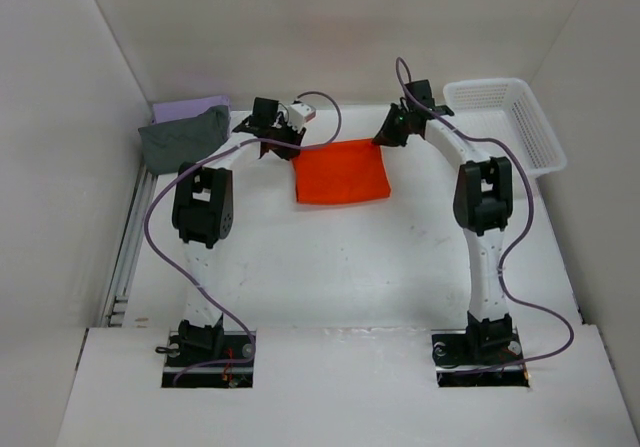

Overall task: Fold and stack the t-shirts
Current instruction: Fold the long partially folded tshirt into a neat square

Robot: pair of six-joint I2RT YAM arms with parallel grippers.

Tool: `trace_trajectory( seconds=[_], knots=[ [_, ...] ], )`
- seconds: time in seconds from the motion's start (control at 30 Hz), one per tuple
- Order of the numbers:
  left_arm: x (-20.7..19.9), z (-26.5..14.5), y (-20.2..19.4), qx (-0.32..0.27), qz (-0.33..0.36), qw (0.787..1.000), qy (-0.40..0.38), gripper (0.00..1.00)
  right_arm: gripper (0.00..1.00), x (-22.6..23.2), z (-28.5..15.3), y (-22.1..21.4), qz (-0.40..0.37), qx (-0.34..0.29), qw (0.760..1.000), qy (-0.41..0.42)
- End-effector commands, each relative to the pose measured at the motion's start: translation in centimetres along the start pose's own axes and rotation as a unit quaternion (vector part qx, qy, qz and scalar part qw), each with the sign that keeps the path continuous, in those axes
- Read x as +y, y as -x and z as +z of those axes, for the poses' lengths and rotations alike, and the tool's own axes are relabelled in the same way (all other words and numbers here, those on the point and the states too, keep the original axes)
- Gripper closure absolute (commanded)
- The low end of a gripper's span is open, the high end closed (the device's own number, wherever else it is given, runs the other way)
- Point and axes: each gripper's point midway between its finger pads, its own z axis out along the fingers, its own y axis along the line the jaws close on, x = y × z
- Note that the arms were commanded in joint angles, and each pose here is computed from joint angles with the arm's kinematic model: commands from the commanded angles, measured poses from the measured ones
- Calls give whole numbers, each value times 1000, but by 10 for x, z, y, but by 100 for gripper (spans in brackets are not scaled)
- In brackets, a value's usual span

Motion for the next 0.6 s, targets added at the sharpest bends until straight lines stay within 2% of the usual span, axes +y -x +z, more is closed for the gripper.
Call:
trace_trajectory(
  seconds=[0.0, 0.03, 0.1, 0.17, 0.27, 0.37, 0.43, 0.57],
  knots=[
    [27, -2, 31, -40, 23, 998, 50, 84, 81, 7, 5, 17, -13, -23, 1000, 12],
    [32, -2, 32, -40, 22, 997, 62, 80, 79, 6, 6, 18, -16, -26, 999, 12],
    [42, -5, 34, -42, 21, 995, 90, 75, 65, 10, 2, 25, -24, -39, 999, 15],
    [54, -14, 42, -47, 19, 991, 123, 68, 57, 18, -8, 35, -44, -57, 997, 21],
    [67, -39, 61, -63, 20, 984, 165, 59, 53, 27, -35, 46, -70, -85, 994, 14],
    [63, -71, 77, -79, 13, 980, 179, 47, 52, 17, -68, 50, -86, -119, 989, -28],
    [50, -87, 81, -89, -6, 982, 167, 43, 54, 9, -82, 39, -89, -123, 987, -50],
    [-5, -100, 65, -80, -65, 993, 63, 41, 61, -5, -86, 2, -87, -94, 990, -66]
  ],
)
